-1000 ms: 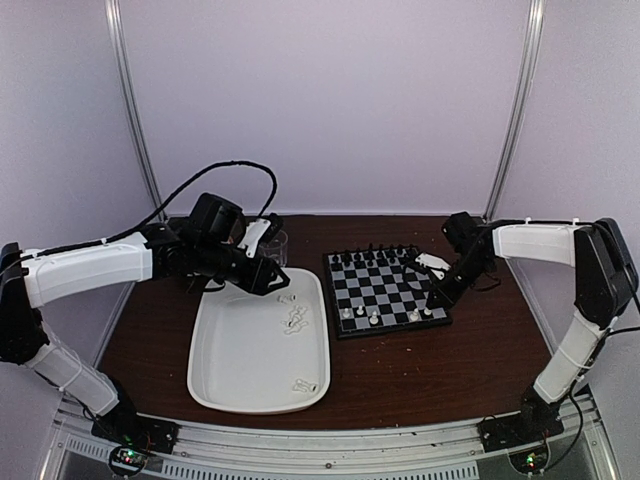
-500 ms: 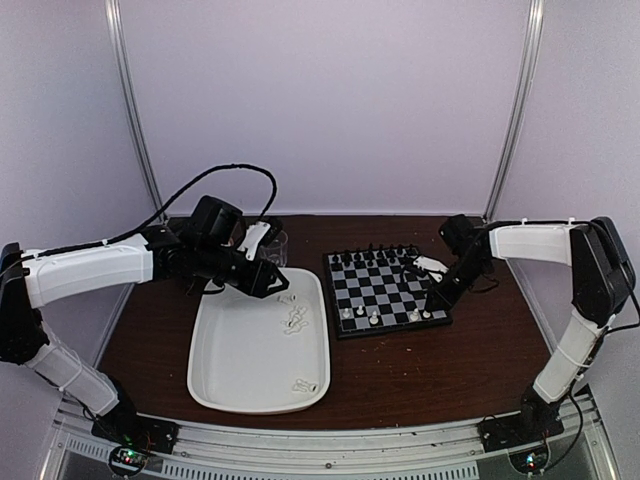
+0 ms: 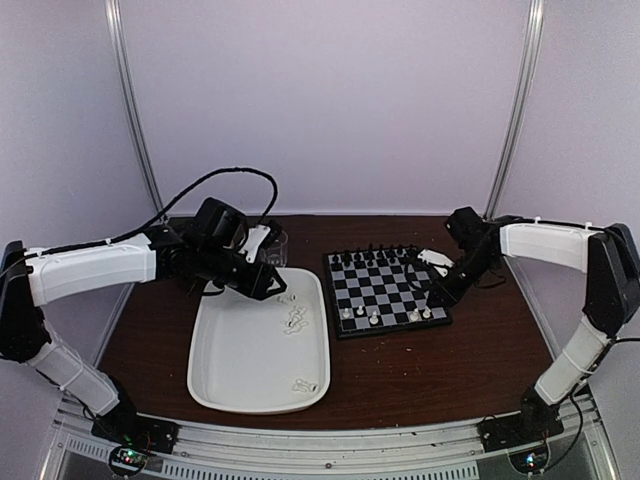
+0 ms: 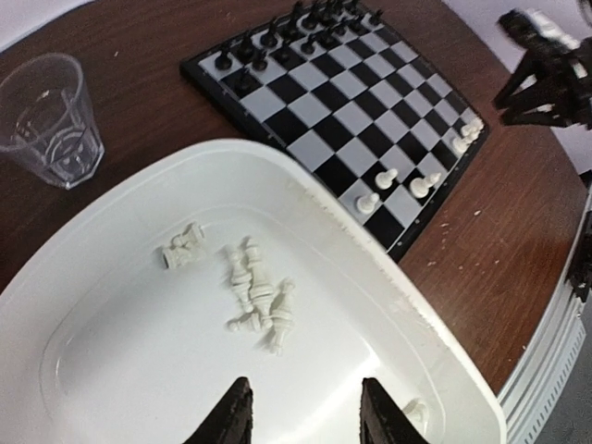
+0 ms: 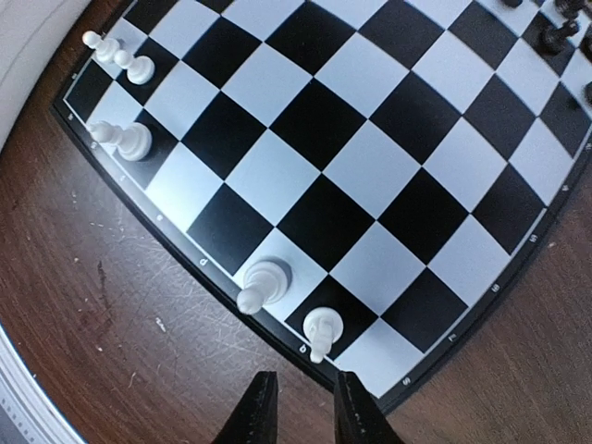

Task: Set up the chess pieces on the board
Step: Place the knight at g1, then pick up the knight from the storage box, then pass from the left arm to the right

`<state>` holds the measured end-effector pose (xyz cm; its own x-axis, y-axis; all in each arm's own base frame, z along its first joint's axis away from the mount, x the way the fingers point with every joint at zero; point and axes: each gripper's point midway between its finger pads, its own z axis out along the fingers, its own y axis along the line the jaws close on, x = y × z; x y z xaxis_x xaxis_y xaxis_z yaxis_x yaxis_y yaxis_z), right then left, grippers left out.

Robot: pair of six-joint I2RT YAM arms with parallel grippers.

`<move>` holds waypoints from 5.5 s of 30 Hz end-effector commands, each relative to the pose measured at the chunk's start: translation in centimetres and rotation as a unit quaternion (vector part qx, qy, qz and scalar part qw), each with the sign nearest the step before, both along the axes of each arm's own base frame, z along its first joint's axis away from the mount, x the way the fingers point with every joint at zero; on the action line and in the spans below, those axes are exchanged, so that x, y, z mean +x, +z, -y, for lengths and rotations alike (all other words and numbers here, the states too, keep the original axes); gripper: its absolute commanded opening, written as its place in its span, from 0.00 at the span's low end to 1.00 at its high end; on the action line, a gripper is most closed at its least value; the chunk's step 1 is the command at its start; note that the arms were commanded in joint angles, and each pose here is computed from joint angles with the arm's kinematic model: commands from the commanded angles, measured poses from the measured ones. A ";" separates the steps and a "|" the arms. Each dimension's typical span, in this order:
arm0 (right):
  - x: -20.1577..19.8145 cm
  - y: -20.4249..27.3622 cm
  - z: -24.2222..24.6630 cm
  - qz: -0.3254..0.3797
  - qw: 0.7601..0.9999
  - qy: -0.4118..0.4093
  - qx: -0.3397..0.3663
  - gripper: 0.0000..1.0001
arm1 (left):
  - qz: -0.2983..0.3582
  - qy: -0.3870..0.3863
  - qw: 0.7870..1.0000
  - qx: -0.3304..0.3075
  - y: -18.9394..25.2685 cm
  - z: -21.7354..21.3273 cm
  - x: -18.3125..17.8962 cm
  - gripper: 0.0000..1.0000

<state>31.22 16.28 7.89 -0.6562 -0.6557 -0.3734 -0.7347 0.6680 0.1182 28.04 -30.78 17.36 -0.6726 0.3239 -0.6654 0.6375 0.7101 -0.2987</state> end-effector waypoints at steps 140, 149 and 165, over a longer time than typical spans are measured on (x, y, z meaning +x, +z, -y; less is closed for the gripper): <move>-1.1 13.8 -22.9 -0.106 0.953 0.076 0.275 0.36 | 0.074 -0.014 0.995 -0.068 2.7 2.0 2.9 0.14; -1.7 14.5 -26.6 -0.119 0.946 0.090 0.287 0.36 | 0.058 -0.027 0.991 -0.118 3.0 3.6 1.6 0.15; -1.0 14.2 -27.4 -0.129 0.942 0.084 0.299 0.29 | 0.049 -0.056 0.988 -0.133 3.1 5.0 1.0 0.16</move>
